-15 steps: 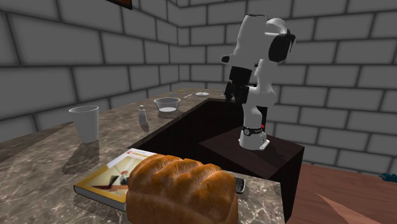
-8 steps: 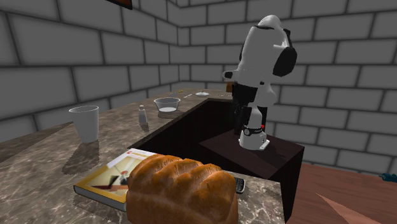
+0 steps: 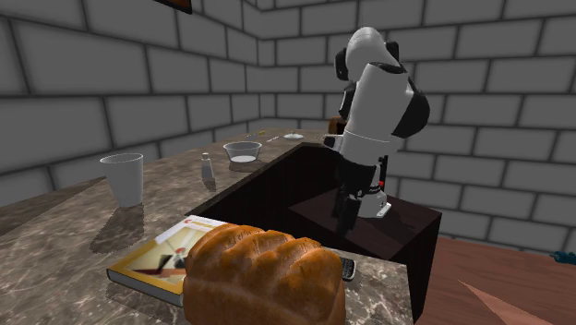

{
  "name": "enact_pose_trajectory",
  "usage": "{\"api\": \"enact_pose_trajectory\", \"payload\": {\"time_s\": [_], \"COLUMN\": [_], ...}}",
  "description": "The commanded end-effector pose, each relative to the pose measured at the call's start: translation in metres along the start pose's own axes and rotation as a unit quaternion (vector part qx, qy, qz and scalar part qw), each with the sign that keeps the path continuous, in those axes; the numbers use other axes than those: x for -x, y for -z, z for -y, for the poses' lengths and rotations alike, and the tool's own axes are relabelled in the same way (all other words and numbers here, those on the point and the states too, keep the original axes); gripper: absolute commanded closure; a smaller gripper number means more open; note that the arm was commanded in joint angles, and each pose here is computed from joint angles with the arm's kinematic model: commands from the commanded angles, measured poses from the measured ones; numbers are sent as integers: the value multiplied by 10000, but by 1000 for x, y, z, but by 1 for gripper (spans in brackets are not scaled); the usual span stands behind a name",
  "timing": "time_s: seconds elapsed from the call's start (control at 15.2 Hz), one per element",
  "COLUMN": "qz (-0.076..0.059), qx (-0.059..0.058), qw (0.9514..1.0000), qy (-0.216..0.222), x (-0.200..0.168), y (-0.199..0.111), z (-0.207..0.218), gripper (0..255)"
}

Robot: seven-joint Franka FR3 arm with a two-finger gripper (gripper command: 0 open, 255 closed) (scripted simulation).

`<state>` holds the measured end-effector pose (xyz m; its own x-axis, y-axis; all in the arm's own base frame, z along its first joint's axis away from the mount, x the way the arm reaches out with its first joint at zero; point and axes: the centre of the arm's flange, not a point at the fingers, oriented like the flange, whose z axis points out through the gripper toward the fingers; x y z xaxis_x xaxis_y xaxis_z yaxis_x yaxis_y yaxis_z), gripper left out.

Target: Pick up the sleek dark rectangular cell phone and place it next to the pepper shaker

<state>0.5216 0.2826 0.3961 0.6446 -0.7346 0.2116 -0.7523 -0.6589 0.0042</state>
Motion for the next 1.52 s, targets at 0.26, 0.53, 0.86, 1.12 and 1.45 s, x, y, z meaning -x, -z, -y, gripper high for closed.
{"api": "enact_pose_trajectory", "payload": {"time_s": [0.26, 0.53, 0.86, 1.12, 1.45], "qz": [-1, -1, -1, -1, -1], "qx": [94, 94, 94, 94, 94], "qw": [9991, 9991, 9991, 9991, 9991], "qy": [-412, -412, -412, -412, -412], "x": [0, 0, 0, 0, -1], "y": [-41, -62, -70, -70, -70], "z": [41, 41, 40, 40, 40], "gripper": [0, 0, 0, 0, 255]}}
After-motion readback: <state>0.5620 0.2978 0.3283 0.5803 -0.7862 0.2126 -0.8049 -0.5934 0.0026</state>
